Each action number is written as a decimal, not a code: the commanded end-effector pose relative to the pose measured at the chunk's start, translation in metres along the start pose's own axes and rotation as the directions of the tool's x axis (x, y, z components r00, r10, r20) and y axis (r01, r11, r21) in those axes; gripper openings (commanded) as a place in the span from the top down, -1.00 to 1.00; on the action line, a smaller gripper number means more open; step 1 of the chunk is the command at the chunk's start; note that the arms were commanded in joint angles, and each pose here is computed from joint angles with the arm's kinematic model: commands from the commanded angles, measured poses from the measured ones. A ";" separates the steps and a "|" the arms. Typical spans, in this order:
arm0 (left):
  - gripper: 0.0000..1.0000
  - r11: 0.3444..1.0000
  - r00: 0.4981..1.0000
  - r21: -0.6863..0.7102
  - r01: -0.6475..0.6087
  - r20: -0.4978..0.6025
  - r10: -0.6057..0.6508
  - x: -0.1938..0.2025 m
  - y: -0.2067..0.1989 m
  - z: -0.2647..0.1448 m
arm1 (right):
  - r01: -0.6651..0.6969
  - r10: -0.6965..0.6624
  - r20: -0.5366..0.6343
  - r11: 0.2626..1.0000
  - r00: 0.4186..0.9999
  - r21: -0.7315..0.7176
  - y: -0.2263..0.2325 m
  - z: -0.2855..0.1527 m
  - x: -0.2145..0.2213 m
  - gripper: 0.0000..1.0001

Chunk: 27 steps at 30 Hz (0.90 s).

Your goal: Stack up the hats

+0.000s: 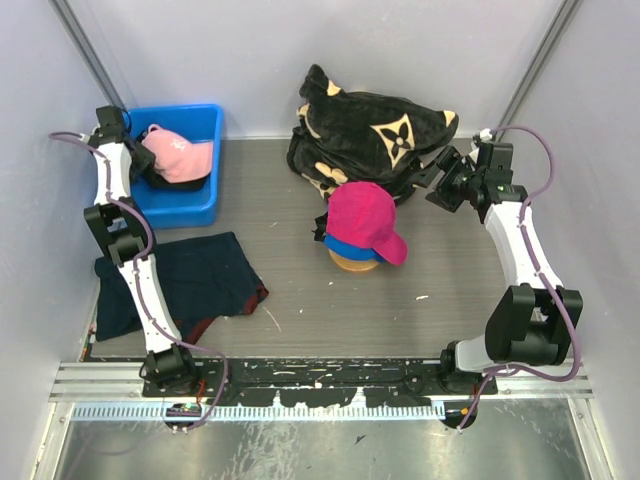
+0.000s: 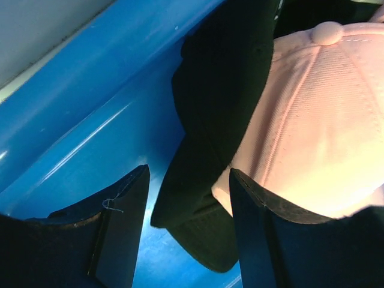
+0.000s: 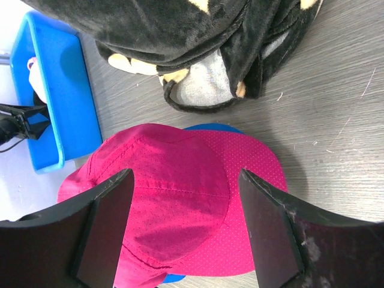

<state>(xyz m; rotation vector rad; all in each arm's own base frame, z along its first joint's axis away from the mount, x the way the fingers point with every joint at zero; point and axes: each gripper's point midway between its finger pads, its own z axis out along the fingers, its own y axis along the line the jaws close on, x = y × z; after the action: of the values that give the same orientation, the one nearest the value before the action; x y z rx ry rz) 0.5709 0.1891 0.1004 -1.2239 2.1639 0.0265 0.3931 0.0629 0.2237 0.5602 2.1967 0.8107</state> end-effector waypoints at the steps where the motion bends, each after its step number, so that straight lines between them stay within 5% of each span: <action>1: -0.26 1.000 1.000 0.014 -0.013 0.016 0.013 -0.003 -0.003 0.016 | 0.024 -0.022 0.061 0.999 0.998 -0.033 0.013 0.000 -0.019 -0.52; 5: -0.11 1.000 1.000 0.018 -0.007 0.002 0.007 0.005 -0.003 0.028 | 0.024 -0.023 0.068 0.999 0.997 -0.026 0.014 0.000 -0.024 -0.52; 8: 0.54 0.999 1.000 0.033 0.010 0.027 -0.011 -0.002 -0.007 0.027 | 0.016 -0.014 0.062 0.999 0.998 -0.029 0.016 0.003 -0.024 -0.52; 11: 0.92 0.998 0.998 0.063 0.023 0.055 -0.026 -0.013 -0.015 0.015 | 0.020 -0.018 0.068 0.999 0.998 -0.034 0.020 0.005 -0.025 -0.52; 27: 0.96 0.847 0.982 0.504 0.169 -0.011 -0.190 -0.038 -0.099 -0.166 | 0.099 -0.082 0.105 0.980 0.991 -0.171 0.073 0.004 -0.054 -0.52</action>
<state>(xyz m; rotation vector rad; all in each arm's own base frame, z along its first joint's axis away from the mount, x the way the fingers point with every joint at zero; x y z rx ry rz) 0.5719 0.1438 0.2122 -1.1836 1.9706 -0.3437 0.4283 0.0756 0.2572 0.5003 2.1295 0.8519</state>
